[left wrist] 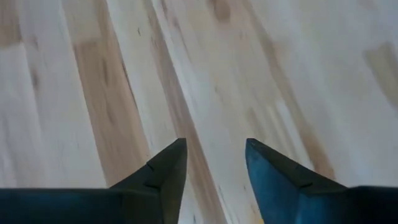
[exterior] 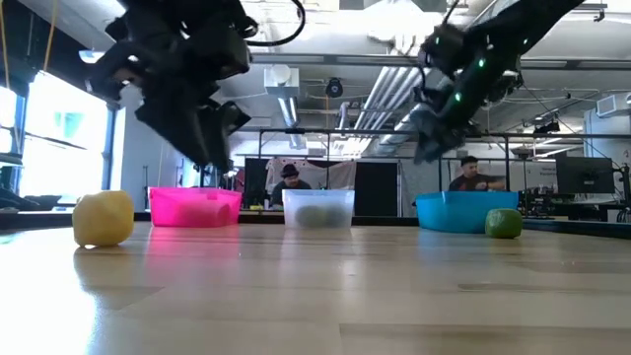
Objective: Sort produce into baskets
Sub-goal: Put the lemon into the pink bin, then put the lime into the transparent bin
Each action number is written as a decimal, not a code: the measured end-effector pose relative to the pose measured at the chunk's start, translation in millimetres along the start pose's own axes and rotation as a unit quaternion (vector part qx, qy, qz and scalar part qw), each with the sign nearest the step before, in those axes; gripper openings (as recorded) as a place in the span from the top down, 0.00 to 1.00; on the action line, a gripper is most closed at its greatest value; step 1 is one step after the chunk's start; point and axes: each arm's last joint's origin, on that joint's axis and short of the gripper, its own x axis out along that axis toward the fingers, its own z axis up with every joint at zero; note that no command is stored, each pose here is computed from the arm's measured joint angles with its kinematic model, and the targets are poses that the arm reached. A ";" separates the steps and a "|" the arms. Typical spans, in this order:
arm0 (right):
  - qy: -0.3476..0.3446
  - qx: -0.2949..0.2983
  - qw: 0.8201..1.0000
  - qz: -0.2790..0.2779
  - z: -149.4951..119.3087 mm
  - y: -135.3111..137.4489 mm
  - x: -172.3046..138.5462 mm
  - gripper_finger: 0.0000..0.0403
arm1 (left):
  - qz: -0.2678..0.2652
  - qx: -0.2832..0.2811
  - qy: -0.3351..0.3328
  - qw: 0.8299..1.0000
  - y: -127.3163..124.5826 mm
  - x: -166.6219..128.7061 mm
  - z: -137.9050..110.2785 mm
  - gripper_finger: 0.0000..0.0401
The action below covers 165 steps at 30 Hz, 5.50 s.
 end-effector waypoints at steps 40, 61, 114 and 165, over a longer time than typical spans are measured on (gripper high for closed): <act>-0.078 -0.084 0.993 0.036 -3.9 69.3 -34.7 0.45 | -0.055 0.012 0.156 0.986 -55.7 8.9 -34.1 0.42; -0.078 -0.087 0.992 0.036 -3.9 69.4 -34.7 0.45 | 0.021 -0.034 0.156 0.987 -29.5 2.5 -34.7 0.79; -0.087 -0.066 0.993 0.044 -1.9 70.5 -35.2 0.45 | 0.382 -0.460 -0.047 0.800 206.6 -79.2 -149.5 0.77; -0.153 -0.020 0.988 -0.005 -5.0 116.8 -8.4 0.99 | 0.333 -0.205 -0.377 0.840 107.0 -59.3 -86.8 1.00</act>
